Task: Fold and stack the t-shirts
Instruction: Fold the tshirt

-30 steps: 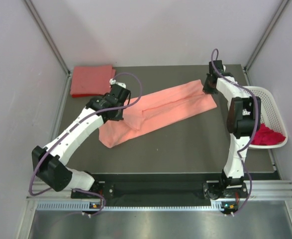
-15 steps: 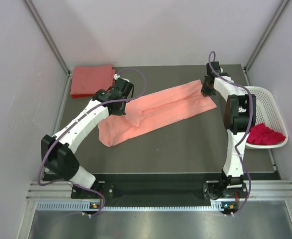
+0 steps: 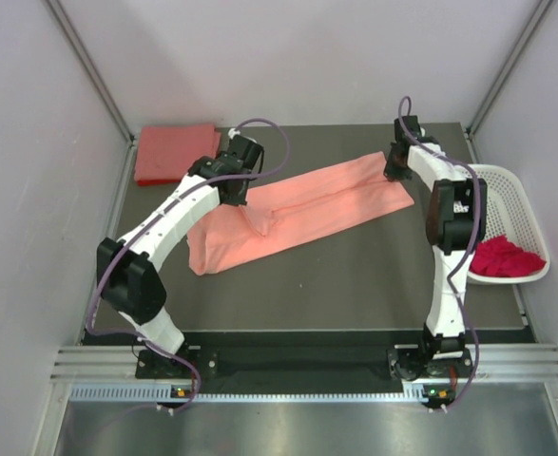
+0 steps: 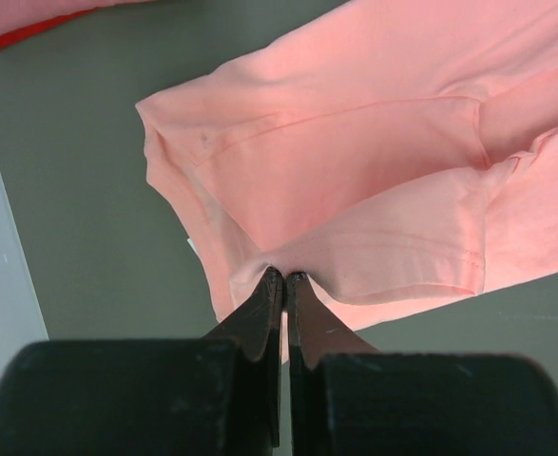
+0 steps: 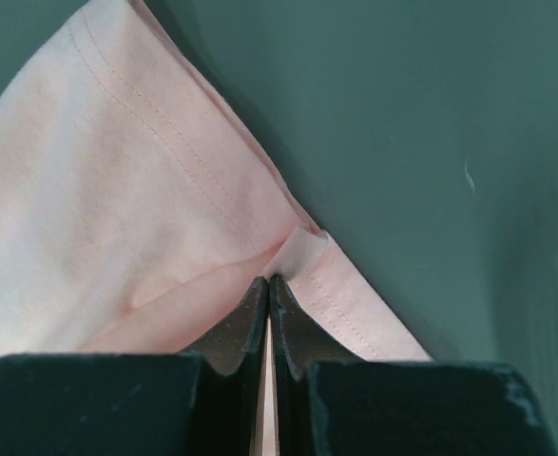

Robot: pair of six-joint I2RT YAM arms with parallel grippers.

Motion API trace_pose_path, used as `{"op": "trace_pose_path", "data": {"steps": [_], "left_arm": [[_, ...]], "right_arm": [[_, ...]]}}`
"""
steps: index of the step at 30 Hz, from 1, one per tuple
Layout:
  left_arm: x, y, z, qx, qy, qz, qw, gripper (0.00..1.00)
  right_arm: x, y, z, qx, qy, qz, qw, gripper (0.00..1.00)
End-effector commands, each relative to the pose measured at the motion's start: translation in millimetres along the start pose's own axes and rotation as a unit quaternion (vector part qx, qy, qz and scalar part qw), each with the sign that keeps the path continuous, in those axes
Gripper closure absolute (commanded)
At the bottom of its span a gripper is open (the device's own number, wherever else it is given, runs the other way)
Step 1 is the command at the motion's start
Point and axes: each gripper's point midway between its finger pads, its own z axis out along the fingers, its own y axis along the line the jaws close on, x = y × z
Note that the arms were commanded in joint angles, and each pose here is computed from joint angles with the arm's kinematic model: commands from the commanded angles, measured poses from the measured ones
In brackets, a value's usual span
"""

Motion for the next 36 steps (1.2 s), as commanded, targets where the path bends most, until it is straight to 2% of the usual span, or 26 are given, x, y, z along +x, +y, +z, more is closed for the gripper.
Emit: {"op": "trace_pose_path", "data": {"steps": [1, 11, 20, 31, 36], "left_arm": [[-23.7, 5.4, 0.5, -0.012, -0.029, -0.004, 0.999, 1.0], [-32.5, 16.7, 4.2, -0.041, -0.035, -0.001, 0.999, 1.0], [-44.2, 7.3, 15.1, -0.031, -0.035, 0.015, 0.999, 1.0], [-32.9, 19.0, 27.3, -0.069, -0.005, 0.022, 0.997, 1.0], [-34.1, 27.5, 25.2, -0.089, -0.008, 0.01, 0.996, 1.0]], "right_arm": [[-18.9, 4.7, -0.5, -0.006, -0.022, 0.006, 1.0, 1.0], [-32.8, -1.7, -3.0, 0.003, -0.041, 0.019, 0.999, 1.0], [-31.2, -1.1, 8.5, -0.003, -0.032, 0.023, 0.999, 1.0], [-27.0, 5.7, 16.4, -0.019, -0.023, 0.027, 0.999, 1.0], [-33.3, 4.0, 11.3, -0.017, -0.032, 0.031, 0.999, 1.0]]}}
